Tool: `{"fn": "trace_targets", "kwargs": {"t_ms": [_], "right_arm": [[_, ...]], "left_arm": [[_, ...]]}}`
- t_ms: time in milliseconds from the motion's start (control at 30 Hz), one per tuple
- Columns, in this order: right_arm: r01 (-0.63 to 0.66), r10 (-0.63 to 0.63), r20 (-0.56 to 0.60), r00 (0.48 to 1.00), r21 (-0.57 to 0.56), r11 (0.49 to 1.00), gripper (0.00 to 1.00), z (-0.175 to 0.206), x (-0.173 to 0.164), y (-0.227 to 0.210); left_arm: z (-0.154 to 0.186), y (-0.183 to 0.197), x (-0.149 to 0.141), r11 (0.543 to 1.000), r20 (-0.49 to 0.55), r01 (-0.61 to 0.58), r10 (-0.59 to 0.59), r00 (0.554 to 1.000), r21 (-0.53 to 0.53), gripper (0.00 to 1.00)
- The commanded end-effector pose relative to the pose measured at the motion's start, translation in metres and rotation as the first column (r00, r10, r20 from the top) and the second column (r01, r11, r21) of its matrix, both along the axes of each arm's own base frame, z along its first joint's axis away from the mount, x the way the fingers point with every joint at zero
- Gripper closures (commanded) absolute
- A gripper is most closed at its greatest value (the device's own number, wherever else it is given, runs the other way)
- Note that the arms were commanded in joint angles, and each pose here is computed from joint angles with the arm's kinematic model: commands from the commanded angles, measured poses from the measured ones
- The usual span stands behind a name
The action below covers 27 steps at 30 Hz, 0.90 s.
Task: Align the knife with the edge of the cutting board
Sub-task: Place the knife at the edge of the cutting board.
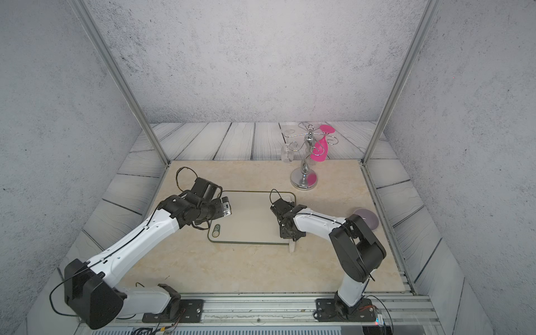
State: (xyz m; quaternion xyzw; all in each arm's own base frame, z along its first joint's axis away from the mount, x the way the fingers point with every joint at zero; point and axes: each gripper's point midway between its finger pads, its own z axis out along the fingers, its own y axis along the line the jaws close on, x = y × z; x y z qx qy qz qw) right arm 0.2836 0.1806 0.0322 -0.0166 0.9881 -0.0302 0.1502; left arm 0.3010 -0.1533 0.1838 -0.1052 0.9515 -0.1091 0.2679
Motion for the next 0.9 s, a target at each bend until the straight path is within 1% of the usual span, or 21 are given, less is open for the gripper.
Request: {"fn": "trace_targets", "kwargs": {"t_ms": [0,300,533,867], "right_arm": [[0.019,-0.019,-0.015,1.000,0.002,1.000,0.95,-0.004,-0.003,-0.002],[0.047,-0.047,-0.031,0.998,0.005,0.999,0.95,-0.008,-0.004,-0.008],[0.056,-0.056,-0.022,0.998,-0.009,0.998,0.95,-0.004,-0.006,-0.015],[0.072,-0.071,-0.015,0.997,0.016,0.997,0.95,-0.002,-0.007,-0.017]], "left_arm": [[0.007,0.006,0.001,0.999,0.018,-0.001,0.000,1.000,0.044,0.00],[0.006,0.004,0.002,0.999,0.007,0.006,-0.006,1.000,0.053,0.00],[0.001,0.001,0.003,0.998,-0.008,0.013,-0.013,1.000,0.054,0.00],[0.000,-0.002,0.006,0.997,-0.021,0.026,-0.024,0.999,0.076,0.00]]}}
